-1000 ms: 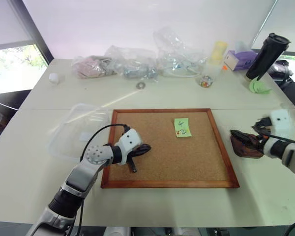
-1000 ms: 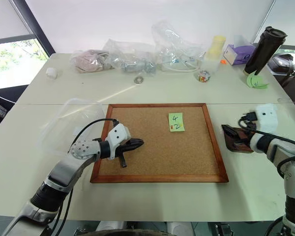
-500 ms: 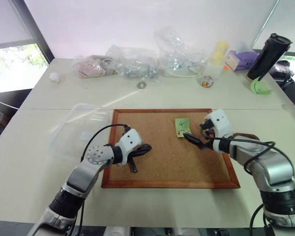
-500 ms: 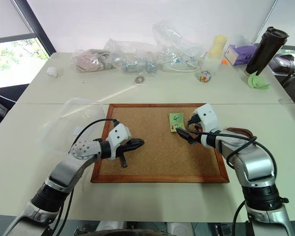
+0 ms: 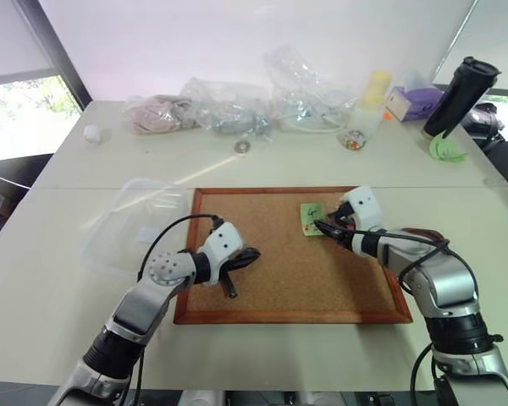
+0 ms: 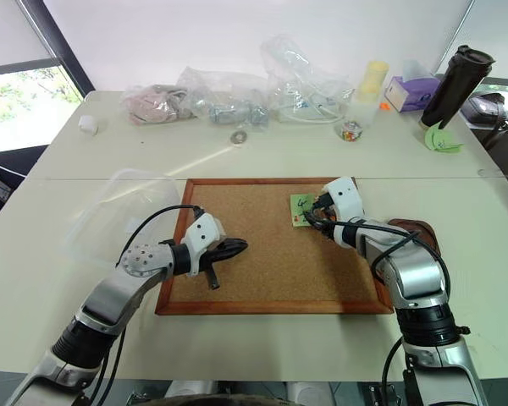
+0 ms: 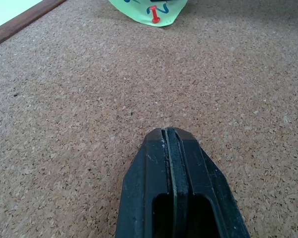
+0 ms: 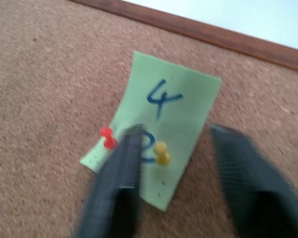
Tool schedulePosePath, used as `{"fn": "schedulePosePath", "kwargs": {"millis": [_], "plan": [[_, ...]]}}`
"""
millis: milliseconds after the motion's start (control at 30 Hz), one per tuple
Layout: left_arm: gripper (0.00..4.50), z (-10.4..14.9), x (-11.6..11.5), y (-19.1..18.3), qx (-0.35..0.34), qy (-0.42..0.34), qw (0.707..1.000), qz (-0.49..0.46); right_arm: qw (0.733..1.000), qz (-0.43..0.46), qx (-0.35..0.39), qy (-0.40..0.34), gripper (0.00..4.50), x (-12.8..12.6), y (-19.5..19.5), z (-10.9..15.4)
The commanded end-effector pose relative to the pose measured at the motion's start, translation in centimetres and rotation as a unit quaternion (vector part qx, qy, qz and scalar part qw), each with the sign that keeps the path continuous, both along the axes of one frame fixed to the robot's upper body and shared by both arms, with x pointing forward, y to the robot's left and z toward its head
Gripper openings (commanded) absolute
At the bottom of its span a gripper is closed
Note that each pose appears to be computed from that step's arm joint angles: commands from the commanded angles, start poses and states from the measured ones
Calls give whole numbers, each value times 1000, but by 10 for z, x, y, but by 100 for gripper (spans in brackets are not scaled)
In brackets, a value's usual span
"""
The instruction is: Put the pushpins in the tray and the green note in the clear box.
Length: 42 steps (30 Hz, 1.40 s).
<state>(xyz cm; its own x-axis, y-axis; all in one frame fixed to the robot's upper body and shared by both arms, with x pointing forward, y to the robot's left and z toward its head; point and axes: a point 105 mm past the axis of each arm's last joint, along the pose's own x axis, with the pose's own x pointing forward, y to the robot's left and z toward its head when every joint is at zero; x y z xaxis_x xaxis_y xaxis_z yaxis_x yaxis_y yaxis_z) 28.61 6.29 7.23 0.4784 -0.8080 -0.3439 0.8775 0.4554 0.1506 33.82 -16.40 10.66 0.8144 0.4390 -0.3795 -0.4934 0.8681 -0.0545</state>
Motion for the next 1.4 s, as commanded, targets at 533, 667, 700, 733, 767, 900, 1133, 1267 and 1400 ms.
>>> {"fn": "schedulePosePath", "kwargs": {"millis": [533,667,700,733,767,900,1133,1267,1400], "plan": [[0,-32,-14,3,32,70,997,3,995,-47,69,-61,3,-3,-17,60],[0,-33,-13,4,32,71,997,2,991,-84,63,-82,3,-6,-38,74],[0,-33,-13,4,32,72,997,2,989,-102,63,-87,3,-7,-50,77],[0,-34,-13,4,32,72,997,1,987,-123,62,-88,3,-9,-63,77],[0,-34,-13,3,31,73,997,1,984,-144,58,-86,3,-11,-77,76],[0,-35,-13,3,30,74,997,0,973,-218,22,-69,3,-26,-132,63],[0,-36,-13,2,29,74,997,-4,965,-258,6,-46,3,-41,-167,44],[0,-36,-13,2,30,72,997,-6,964,-266,-8,-23,3,-47,-172,25],[0,-36,-13,2,31,71,997,-5,965,-262,-16,-17,3,-48,-171,18]]}}
